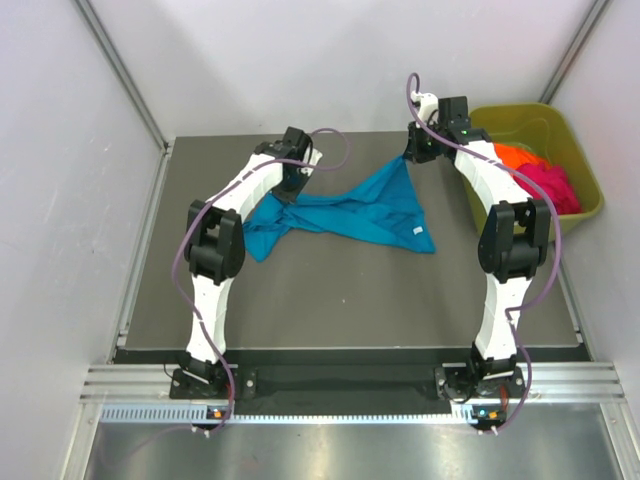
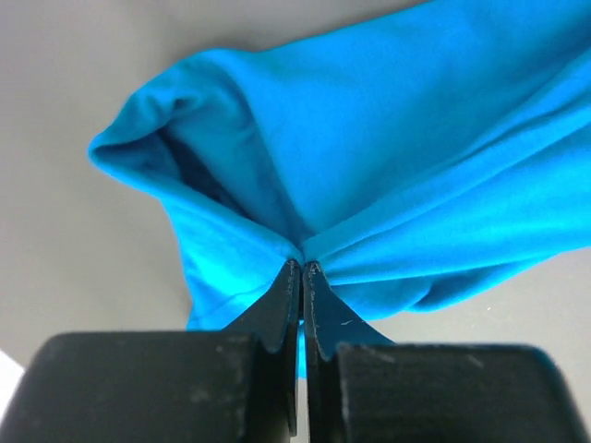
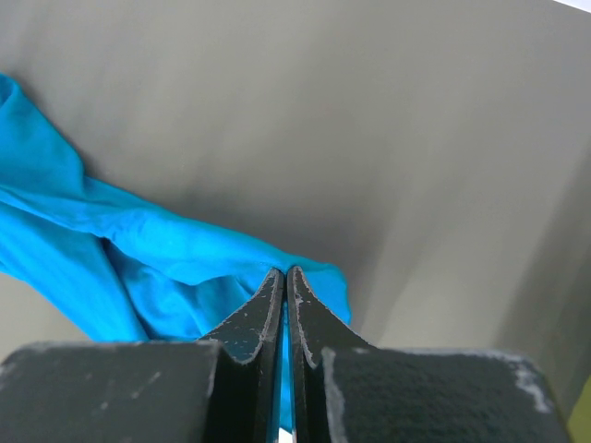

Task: Fold and stack the t-shirts
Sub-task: Flatten the tshirt out

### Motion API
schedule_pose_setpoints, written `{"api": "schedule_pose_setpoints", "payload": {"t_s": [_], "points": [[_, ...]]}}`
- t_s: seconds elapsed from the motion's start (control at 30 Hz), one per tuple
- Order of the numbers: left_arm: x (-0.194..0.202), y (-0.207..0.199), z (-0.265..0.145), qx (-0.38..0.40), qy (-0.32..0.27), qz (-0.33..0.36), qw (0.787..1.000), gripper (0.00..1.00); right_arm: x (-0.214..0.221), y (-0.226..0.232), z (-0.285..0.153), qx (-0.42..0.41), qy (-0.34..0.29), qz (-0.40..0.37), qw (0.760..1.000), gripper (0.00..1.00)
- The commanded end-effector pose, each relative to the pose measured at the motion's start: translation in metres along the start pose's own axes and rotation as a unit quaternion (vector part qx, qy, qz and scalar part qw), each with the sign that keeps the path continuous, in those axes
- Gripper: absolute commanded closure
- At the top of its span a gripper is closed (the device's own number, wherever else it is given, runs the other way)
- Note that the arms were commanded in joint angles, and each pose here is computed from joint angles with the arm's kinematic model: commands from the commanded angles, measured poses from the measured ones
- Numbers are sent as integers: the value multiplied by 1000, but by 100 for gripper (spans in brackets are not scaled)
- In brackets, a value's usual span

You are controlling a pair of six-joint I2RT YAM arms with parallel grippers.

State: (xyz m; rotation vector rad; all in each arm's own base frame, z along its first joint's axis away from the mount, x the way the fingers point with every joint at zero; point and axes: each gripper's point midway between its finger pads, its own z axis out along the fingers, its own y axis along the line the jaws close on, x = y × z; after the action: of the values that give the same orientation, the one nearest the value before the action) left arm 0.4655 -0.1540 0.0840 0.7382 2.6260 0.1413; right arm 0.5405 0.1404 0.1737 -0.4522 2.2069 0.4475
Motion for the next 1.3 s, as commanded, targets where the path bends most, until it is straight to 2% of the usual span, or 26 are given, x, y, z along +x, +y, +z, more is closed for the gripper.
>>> {"api": "schedule_pose_setpoints", "payload": {"t_s": [0.0,0.13,0.23,0.4,0.6,0.83,1.1,1.2,1.27], "points": [[-19,24,-42,-33,-51,-6,998,100,-17,-3,-3,4,-26,-7,1000,100],[-23,23,-50,-26,-65,-3,998,100,-18,0,-5,5,-26,-10,1000,100],[-16,21,-40,-25,-47,-4,999,89,-19,0,-6,6,-27,-11,1000,100],[-10,18,-30,-22,-33,-6,999,84,-19,0,-9,7,-29,-13,999,100],[-4,17,-21,-26,-20,-1,999,71,-16,0,-8,6,-24,-11,1000,100],[-2,15,-14,-22,-12,-2,1000,71,-16,-1,-5,5,-24,-10,1000,100],[-6,10,-7,-10,-14,-4,1000,76,-16,-1,-7,9,-25,-12,1000,100],[-8,7,-3,-1,-13,-6,1000,84,-16,-1,-9,9,-26,-14,1000,100],[-10,5,-2,5,-15,-6,1000,96,-17,-1,-10,10,-26,-15,999,100]]}}
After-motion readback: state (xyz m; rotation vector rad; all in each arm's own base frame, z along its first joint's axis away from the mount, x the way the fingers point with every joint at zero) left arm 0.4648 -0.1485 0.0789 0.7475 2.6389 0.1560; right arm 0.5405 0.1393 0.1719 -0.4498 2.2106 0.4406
